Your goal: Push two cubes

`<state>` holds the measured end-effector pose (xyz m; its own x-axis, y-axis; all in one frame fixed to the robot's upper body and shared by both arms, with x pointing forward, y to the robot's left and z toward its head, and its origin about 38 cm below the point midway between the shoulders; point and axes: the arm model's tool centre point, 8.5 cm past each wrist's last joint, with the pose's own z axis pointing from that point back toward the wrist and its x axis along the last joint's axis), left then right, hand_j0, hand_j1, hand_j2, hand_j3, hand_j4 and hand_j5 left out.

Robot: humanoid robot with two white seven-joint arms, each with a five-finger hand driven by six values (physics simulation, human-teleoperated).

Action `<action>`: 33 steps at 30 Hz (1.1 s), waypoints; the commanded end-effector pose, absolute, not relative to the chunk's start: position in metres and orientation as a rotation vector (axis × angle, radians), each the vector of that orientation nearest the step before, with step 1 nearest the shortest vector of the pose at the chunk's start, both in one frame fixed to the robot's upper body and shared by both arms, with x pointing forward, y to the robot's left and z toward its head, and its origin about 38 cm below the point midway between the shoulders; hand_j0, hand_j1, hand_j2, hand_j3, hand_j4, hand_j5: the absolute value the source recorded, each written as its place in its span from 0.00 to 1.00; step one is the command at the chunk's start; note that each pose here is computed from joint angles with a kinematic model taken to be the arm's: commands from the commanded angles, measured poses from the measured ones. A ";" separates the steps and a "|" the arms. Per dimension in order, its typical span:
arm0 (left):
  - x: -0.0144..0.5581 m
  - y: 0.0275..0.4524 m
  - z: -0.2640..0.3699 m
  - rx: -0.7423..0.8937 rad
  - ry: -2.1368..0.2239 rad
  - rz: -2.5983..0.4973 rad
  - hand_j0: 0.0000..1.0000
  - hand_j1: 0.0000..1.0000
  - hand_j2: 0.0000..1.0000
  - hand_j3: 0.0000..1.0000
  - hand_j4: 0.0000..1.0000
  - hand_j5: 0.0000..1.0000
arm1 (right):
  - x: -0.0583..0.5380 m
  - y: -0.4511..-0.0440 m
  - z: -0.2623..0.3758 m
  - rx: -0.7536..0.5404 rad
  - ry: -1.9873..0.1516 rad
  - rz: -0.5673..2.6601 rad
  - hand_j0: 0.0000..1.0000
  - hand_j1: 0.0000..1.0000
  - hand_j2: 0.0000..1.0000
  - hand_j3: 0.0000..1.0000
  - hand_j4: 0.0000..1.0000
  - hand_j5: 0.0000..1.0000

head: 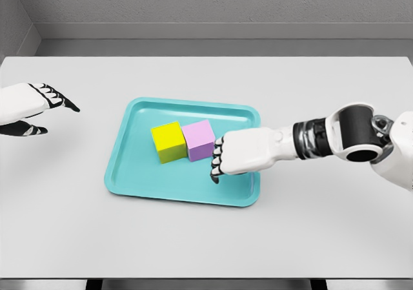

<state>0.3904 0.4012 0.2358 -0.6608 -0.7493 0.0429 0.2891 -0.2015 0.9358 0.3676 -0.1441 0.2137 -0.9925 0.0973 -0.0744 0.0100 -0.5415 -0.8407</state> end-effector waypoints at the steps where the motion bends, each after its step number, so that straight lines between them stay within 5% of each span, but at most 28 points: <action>1: 0.390 0.401 0.237 0.564 -1.369 -1.922 0.79 0.79 0.79 0.79 0.79 0.79 | 0.367 -0.137 0.214 -0.165 -1.501 2.708 0.60 0.60 0.60 0.60 0.60 0.60; 33: 0.390 0.398 0.235 0.558 -1.378 -1.920 0.79 0.79 0.79 0.79 0.79 0.79 | 0.395 -0.116 0.168 -0.108 -1.397 2.665 0.60 0.60 0.60 0.60 0.60 0.60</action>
<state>0.3902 0.3987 0.2345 -0.6641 -0.7461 0.0480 0.2879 -0.1960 0.9374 0.3912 -0.1161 0.1715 -0.9907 0.1353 -0.0123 -0.0668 -0.5635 -0.8234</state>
